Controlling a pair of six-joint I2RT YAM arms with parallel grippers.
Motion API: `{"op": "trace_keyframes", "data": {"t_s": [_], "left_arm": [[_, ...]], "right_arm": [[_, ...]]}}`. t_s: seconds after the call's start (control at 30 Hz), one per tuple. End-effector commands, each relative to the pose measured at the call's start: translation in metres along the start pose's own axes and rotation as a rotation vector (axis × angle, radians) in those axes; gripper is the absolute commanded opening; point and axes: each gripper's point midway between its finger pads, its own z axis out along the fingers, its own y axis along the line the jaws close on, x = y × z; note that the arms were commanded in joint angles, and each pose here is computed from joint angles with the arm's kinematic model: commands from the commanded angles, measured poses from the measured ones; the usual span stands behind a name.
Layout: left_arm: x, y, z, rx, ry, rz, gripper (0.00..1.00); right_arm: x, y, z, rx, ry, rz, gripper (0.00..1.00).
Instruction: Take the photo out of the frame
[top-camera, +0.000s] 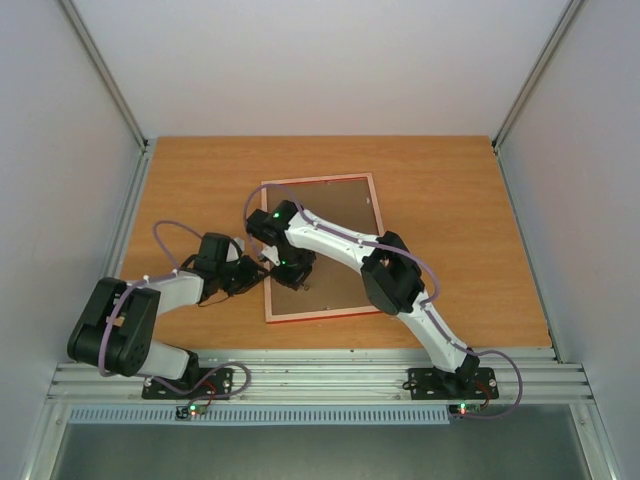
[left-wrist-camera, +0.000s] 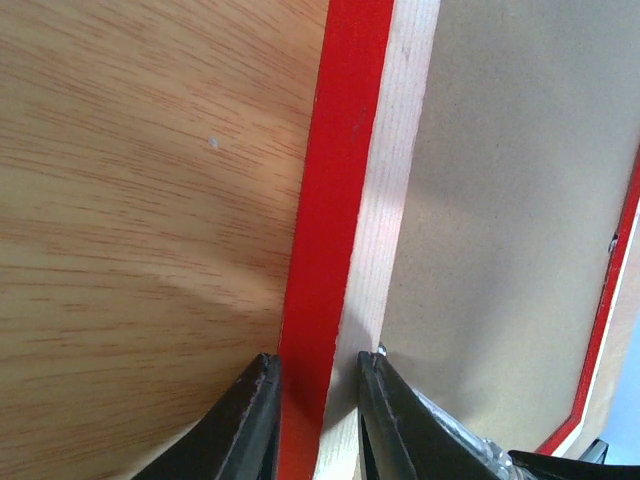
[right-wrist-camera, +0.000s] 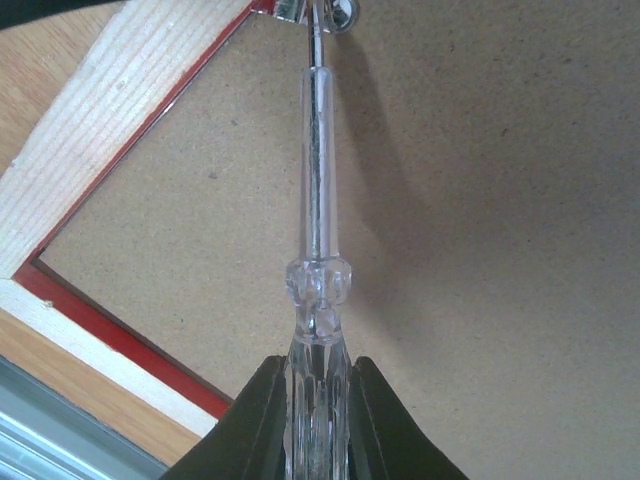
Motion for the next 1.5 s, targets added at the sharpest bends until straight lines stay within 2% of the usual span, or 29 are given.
{"op": "trace_keyframes", "data": {"t_s": [0.0, 0.5, 0.67, 0.83, 0.93, 1.1, 1.3, 1.47], "left_arm": [[0.024, 0.032, 0.007, -0.120, 0.073, -0.035, 0.23], [0.024, 0.036, 0.008, -0.134, 0.071, -0.036, 0.23], [0.024, 0.034, 0.006, -0.129, 0.067, -0.033, 0.23], [0.022, 0.031, 0.001, -0.129, 0.054, -0.029, 0.24], [0.018, 0.027, -0.003, -0.133, 0.044, -0.020, 0.30], [0.008, 0.019, -0.010, -0.157, 0.017, 0.011, 0.40], [-0.009, 0.011, -0.014, -0.195, -0.011, 0.052, 0.49], [-0.026, 0.003, -0.008, -0.232, -0.024, 0.087, 0.52]], "right_arm": [[0.012, 0.008, 0.005, -0.018, 0.071, -0.049, 0.01], [0.039, -0.002, 0.007, 0.045, 0.140, -0.039, 0.01], [0.033, 0.002, -0.002, 0.028, 0.083, -0.032, 0.01], [0.022, 0.014, -0.028, -0.027, -0.044, -0.040, 0.01], [0.020, 0.015, -0.047, -0.049, -0.124, -0.028, 0.01], [0.032, -0.008, -0.052, -0.008, -0.159, 0.037, 0.01], [0.054, -0.043, -0.049, 0.018, -0.196, 0.162, 0.01], [0.065, -0.073, -0.049, 0.035, -0.235, 0.268, 0.01]]}}
